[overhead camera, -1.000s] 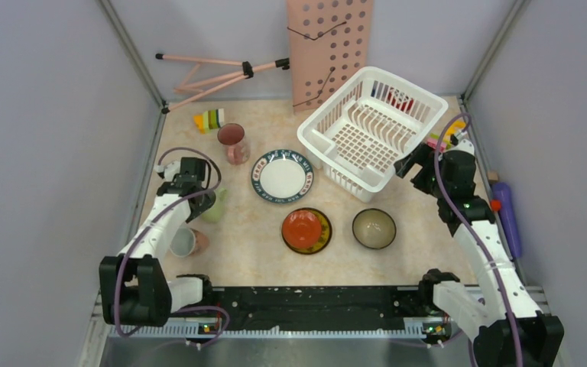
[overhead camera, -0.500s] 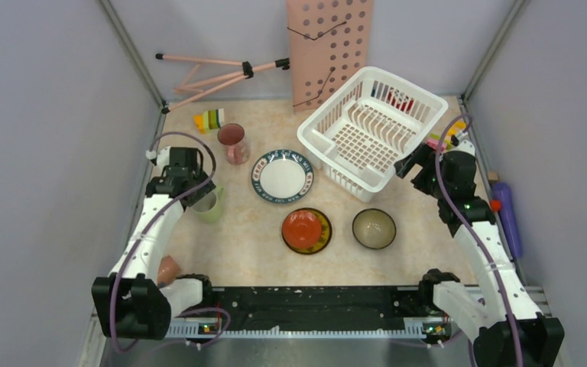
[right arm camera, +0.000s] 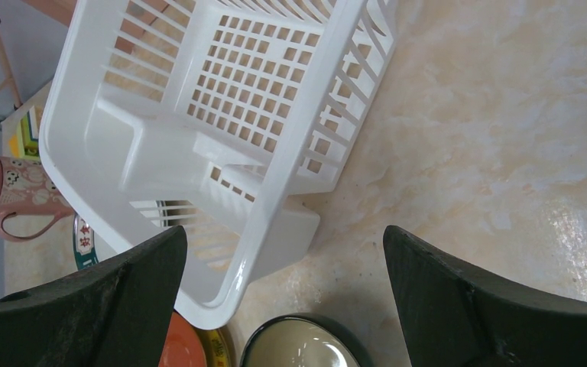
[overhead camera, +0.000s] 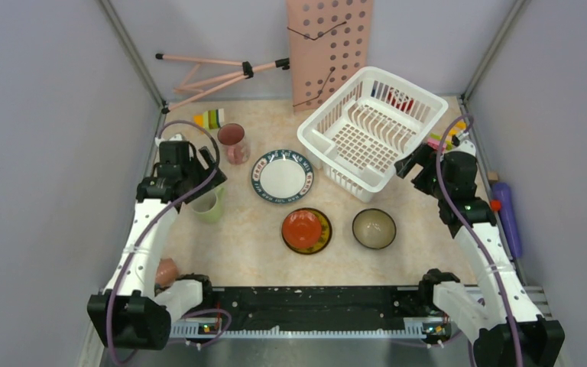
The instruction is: Load the mixed dishes into the dish rack
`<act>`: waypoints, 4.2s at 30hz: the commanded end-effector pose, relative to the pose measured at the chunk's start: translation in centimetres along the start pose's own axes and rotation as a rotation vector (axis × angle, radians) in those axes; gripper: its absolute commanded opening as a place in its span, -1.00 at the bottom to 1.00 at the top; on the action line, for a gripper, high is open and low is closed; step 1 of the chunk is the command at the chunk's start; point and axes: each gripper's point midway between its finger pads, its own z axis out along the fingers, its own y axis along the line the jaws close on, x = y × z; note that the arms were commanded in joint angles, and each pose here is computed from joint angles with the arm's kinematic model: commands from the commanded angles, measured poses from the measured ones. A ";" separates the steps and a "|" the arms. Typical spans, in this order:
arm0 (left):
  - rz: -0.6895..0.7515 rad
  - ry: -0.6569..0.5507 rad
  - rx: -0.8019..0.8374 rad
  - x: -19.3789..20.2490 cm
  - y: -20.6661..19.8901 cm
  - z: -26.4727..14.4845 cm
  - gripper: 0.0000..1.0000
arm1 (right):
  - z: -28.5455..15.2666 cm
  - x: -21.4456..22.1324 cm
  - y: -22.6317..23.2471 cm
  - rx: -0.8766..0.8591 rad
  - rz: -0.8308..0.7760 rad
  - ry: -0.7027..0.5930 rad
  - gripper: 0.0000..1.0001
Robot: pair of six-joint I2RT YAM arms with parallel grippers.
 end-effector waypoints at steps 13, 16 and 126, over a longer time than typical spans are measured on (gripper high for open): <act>-0.424 0.146 0.457 7.7 -13.5 3.2 0.75 | -1.6 -3.3 2.8 -0.083 0.046 -0.106 0.96; -0.531 0.088 0.379 8.5 -11.4 5.0 0.77 | -1.9 -3.5 2.8 -0.086 0.049 -0.121 0.96; 0.523 -0.926 0.585 -12.2 -38.2 -0.4 -1.00 | 1.9 5.9 5.1 -0.149 0.218 0.278 -0.27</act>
